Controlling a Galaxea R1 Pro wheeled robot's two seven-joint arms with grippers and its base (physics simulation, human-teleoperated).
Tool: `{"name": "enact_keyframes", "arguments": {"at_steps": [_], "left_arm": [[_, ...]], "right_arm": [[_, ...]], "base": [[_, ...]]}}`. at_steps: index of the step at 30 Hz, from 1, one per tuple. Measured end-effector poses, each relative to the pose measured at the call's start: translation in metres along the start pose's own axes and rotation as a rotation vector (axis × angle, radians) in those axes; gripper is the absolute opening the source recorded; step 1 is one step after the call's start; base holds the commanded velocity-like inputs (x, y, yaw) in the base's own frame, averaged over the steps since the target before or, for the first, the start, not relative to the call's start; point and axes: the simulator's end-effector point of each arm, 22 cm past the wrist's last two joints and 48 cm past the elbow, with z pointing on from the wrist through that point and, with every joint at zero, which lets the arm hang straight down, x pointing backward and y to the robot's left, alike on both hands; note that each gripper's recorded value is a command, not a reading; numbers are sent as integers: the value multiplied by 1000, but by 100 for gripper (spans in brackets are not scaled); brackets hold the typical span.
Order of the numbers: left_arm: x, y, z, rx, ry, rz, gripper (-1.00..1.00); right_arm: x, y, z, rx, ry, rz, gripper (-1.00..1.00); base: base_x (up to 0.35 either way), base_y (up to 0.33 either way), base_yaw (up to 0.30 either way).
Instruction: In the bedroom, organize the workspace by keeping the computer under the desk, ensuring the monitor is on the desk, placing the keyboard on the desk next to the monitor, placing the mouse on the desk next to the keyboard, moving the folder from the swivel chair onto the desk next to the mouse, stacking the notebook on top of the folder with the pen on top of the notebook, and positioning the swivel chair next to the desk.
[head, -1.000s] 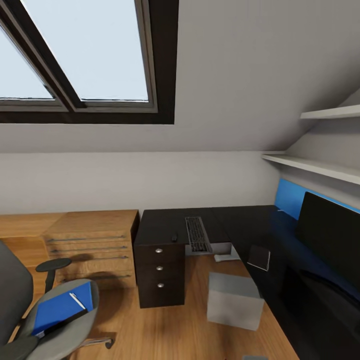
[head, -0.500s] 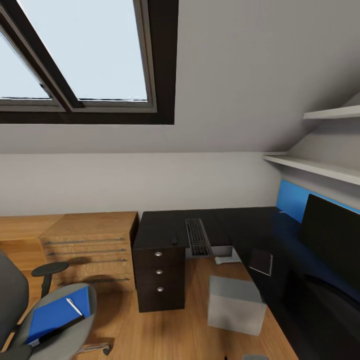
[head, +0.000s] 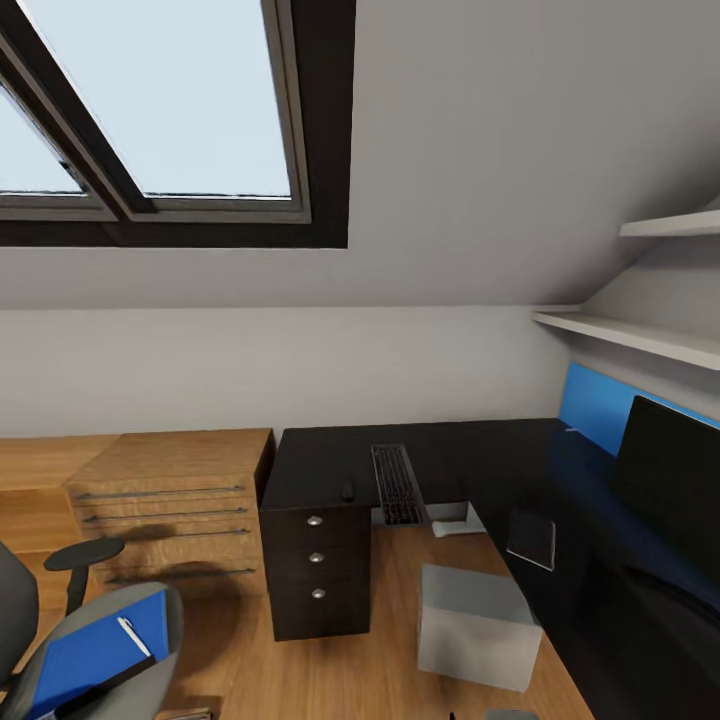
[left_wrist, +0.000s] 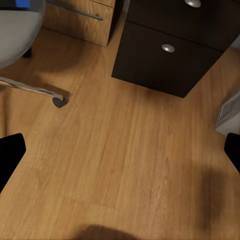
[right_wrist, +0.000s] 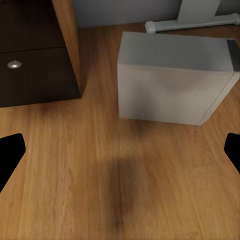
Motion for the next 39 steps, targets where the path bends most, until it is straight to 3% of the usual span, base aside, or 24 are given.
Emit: {"name": "enact_keyframes", "arguments": {"at_steps": [16,18,21,24,29,30,33,37,39], "left_arm": [[-1,-1,0,4,-5,3,100],[-1,-3,0,4,-6,1,100],[0,-5,0,5,-6,-4,100],[1,-5,1,3,-5,-6,100],[9,-5,4,-3,22,-13,100],[17,-5,6,-3,61,-21,100],[13,-6,16,4,107,-33,100],[-29,-15,42,35,131,-40,100],[-54,-22,51,53,173,-51,100]], "right_arm": [[-4,0,1,8,-9,10,100],[-15,11,4,-3,-32,18,100],[-55,20,12,-2,-117,49,100],[-101,23,21,11,-198,108,100],[-148,46,35,-55,-198,193,100],[-165,47,36,-63,-213,260,100],[-190,43,38,-68,-235,386,100],[-210,37,40,-73,-256,524,100],[-213,34,41,-73,-261,593,100]], "base": [[178,0,0],[8,0,0],[3,0,0],[0,0,0],[0,0,0],[0,0,0],[0,0,0],[0,0,0],[0,0,0]]}}
